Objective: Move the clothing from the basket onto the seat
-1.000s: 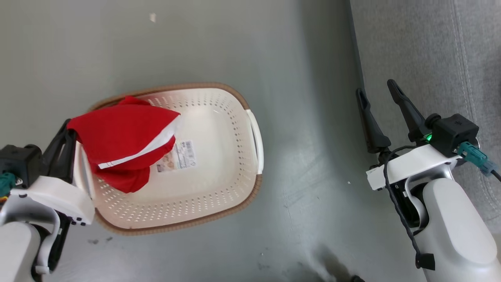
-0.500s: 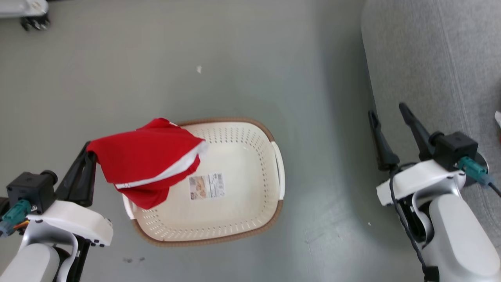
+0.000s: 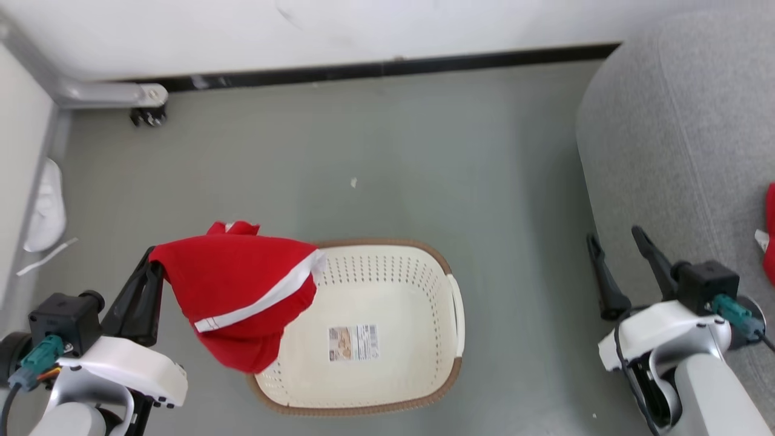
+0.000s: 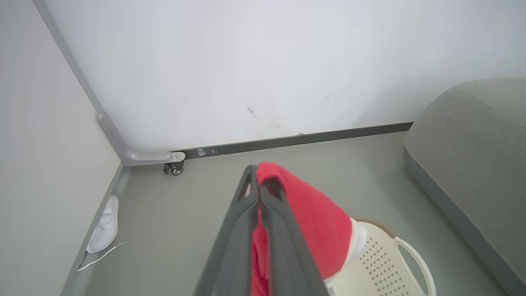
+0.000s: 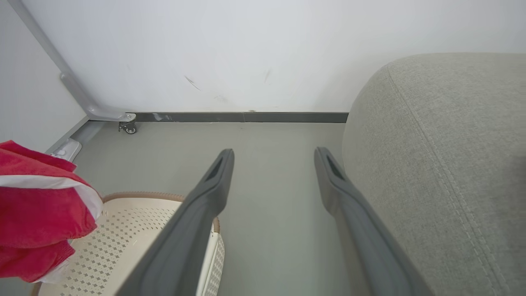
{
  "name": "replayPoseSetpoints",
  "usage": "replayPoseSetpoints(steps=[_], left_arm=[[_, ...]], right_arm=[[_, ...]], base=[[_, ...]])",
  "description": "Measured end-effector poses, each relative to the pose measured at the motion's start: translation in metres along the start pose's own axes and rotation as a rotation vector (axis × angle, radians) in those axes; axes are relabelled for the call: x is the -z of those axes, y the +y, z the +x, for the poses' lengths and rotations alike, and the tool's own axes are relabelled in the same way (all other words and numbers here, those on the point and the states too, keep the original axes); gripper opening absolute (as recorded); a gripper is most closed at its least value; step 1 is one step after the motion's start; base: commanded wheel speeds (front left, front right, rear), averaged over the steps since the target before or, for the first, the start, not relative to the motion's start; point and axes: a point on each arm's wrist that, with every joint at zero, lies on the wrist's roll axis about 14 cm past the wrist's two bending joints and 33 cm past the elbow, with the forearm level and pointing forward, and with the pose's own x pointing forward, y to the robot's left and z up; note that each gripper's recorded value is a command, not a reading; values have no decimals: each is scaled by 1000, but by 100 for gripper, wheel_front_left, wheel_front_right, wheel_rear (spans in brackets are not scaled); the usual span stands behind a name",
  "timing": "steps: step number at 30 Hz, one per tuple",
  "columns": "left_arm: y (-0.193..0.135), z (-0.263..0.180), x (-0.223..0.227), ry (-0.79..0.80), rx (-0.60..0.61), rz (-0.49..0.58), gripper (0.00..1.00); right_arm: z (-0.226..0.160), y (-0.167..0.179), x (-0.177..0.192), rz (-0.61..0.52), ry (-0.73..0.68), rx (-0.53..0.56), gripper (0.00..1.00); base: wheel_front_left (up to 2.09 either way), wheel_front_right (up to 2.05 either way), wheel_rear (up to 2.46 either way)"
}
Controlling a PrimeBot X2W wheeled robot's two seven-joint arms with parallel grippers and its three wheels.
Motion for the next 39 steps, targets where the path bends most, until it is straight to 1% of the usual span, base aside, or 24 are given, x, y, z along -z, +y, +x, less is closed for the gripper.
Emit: replayPoseSetpoints(steps=[7,21,29,39], left_arm=[[5,-28,-21,-55,-53,-3,0],[14,-76,-45,-122,-141,-6,0],[14,-97,-58,-152,-163,-1,0],[6,-116,-74,-198,-155,0,0]], right_arm=[[-18,6,-7,-2,-12,-11,100],[-44,12,-22,-17,-51,-22,100],[-58,14,-23,-18,-57,-27,100],[-72,22,-22,-22,-56,-48,100]], base=[[0,0,0],[0,0,0],[0,0,0],[0,0,0]])
